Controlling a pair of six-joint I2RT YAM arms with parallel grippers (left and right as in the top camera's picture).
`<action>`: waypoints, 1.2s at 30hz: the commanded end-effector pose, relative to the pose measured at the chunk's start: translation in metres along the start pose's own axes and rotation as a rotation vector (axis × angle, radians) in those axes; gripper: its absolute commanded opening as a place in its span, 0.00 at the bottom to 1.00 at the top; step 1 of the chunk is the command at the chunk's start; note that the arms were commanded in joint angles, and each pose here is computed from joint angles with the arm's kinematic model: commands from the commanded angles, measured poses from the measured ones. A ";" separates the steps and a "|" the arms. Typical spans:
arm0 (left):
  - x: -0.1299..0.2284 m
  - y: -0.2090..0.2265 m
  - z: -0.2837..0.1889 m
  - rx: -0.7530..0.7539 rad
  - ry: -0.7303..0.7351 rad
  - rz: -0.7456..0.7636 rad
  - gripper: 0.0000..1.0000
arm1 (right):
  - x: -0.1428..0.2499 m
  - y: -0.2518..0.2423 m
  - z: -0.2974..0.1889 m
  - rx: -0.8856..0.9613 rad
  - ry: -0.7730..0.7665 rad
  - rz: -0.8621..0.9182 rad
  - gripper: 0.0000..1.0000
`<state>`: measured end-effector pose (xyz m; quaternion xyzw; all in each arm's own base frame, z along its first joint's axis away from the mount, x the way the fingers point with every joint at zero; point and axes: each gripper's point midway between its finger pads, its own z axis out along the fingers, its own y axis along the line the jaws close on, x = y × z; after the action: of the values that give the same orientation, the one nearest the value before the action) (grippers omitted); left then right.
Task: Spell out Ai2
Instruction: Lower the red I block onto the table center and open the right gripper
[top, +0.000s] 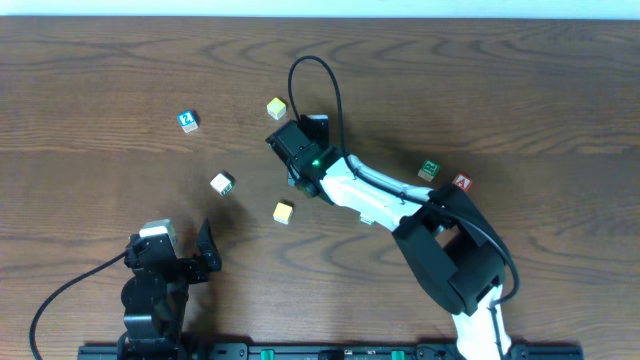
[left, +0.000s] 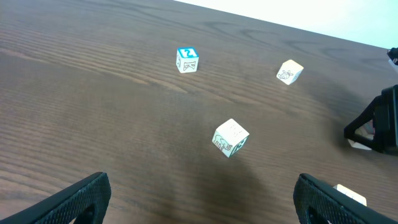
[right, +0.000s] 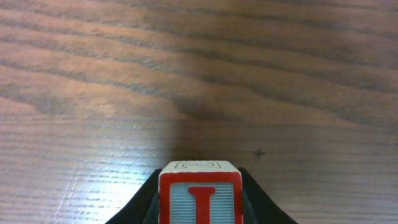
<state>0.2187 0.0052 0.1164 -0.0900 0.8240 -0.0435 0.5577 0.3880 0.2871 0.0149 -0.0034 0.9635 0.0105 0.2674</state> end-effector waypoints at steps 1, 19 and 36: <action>0.007 0.001 0.003 0.001 0.015 0.014 0.95 | -0.023 -0.019 0.007 0.059 -0.045 0.029 0.01; 0.007 0.001 0.003 0.001 0.015 0.014 0.95 | -0.023 -0.039 0.012 0.056 0.037 0.008 0.01; 0.007 0.001 0.003 0.001 0.015 0.014 0.95 | -0.009 -0.030 0.018 0.006 0.096 0.010 0.13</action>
<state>0.2187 0.0052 0.1164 -0.0900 0.8240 -0.0435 0.5577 0.4071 0.2513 0.0101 0.0100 0.9735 0.0067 0.2285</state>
